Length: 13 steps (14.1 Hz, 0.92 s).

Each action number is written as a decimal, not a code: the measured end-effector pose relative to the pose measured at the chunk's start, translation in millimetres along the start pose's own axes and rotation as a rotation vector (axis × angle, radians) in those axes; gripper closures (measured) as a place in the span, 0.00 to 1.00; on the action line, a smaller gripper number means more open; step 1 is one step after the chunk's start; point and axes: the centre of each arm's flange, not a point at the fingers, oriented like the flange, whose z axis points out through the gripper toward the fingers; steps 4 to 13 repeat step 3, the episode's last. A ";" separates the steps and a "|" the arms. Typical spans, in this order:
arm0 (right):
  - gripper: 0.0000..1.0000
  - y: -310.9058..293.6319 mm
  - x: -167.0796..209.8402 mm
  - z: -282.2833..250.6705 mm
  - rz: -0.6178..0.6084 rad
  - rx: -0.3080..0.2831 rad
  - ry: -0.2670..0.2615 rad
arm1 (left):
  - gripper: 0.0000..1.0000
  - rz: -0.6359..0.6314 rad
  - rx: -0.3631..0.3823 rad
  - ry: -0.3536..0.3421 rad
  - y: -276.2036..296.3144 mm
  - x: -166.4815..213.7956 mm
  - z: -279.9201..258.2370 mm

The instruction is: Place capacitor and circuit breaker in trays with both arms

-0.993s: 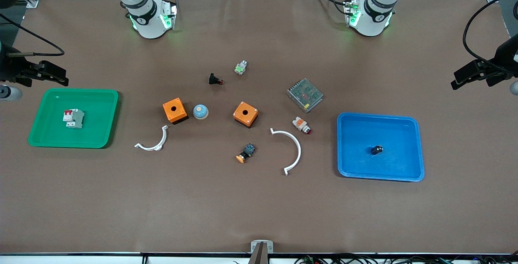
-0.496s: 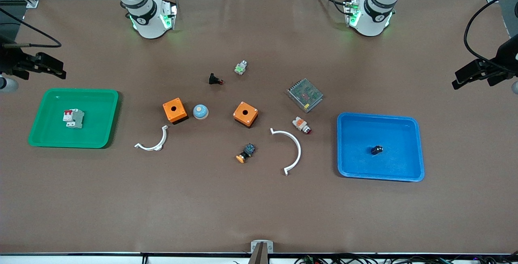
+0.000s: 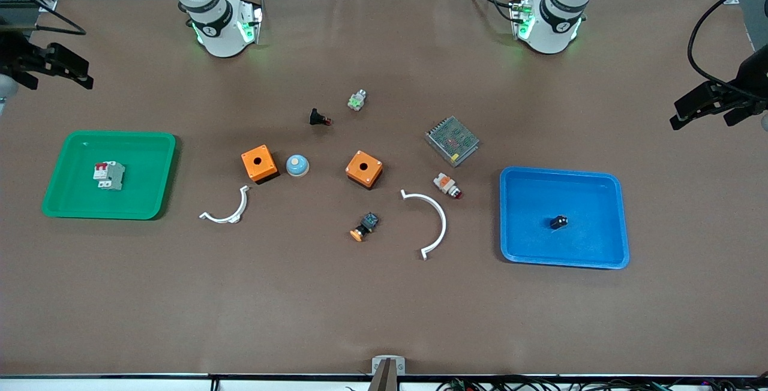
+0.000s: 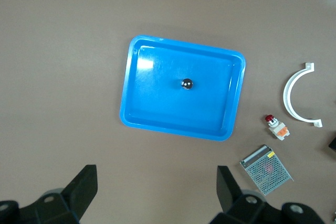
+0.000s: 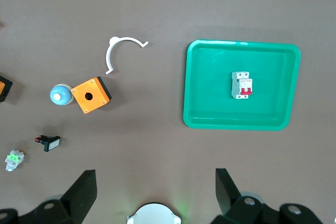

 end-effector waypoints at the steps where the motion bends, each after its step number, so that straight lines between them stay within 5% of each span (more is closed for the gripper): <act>1: 0.00 0.7 -4.8 -4.5 0.001 0.000 0.006 | 0.00 0.002 -0.001 0.004 1.4 0.0 -1.7; 13: 0.00 0.9 -8.9 -8.2 0.002 0.001 0.013 | 0.00 0.005 -0.001 0.009 2.6 0.1 -4.3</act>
